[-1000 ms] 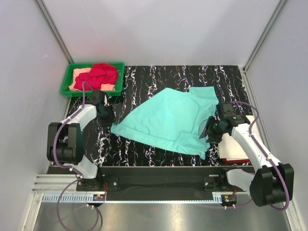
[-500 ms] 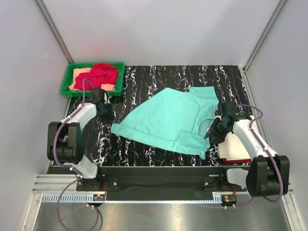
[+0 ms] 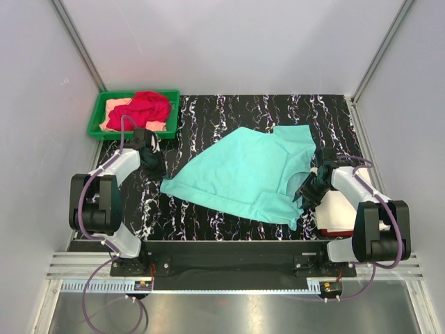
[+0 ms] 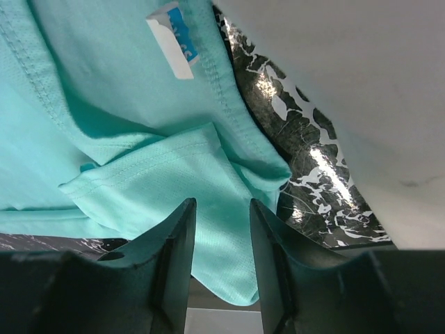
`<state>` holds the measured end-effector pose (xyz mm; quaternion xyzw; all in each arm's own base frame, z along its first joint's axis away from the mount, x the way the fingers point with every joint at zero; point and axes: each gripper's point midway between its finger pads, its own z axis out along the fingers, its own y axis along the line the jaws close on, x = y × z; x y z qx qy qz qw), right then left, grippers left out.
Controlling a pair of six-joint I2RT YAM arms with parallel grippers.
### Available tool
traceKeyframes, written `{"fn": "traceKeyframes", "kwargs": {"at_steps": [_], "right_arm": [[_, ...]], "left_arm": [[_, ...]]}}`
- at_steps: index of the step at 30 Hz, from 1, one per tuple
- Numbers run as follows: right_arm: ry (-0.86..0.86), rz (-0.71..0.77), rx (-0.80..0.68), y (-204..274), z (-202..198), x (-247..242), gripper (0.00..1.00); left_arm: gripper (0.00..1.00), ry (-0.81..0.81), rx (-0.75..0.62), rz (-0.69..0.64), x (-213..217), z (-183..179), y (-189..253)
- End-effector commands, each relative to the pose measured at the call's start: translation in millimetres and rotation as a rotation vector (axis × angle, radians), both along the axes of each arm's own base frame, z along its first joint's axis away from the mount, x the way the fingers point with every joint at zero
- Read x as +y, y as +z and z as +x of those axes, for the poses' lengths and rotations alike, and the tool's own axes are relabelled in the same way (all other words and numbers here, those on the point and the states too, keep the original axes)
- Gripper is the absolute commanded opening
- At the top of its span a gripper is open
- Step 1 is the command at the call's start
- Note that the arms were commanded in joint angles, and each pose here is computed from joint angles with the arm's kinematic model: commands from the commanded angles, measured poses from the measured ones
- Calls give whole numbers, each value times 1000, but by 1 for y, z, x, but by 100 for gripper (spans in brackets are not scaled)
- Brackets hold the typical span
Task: Fold and stack the t-shirts
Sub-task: Flatten the tshirt out
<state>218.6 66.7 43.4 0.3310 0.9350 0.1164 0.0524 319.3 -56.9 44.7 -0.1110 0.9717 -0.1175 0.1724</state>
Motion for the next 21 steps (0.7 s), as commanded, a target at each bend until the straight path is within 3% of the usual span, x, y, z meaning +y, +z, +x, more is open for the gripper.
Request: {"fn": "traceKeyframes", "kwargs": {"at_steps": [1,5,7,9,21], "right_arm": [[-22,10,-44,5,13,0,44],[-36,-13,-38,0,14,-4,44],[-42,-11,-40,-4,16,-5,44],[-46,-10,-29,-8,17,-5,43],[-27,-25,-45,-25,35,-9,36]], "left_arm": [[34,-23,-16,-1,0,3,5],[31,-26,0,2,1,0,-3],[14,-19,18,5,1,-1,-7],[7,-13,17,12,3,0,-8],[0,-14,-10,28,6,0,2]]}}
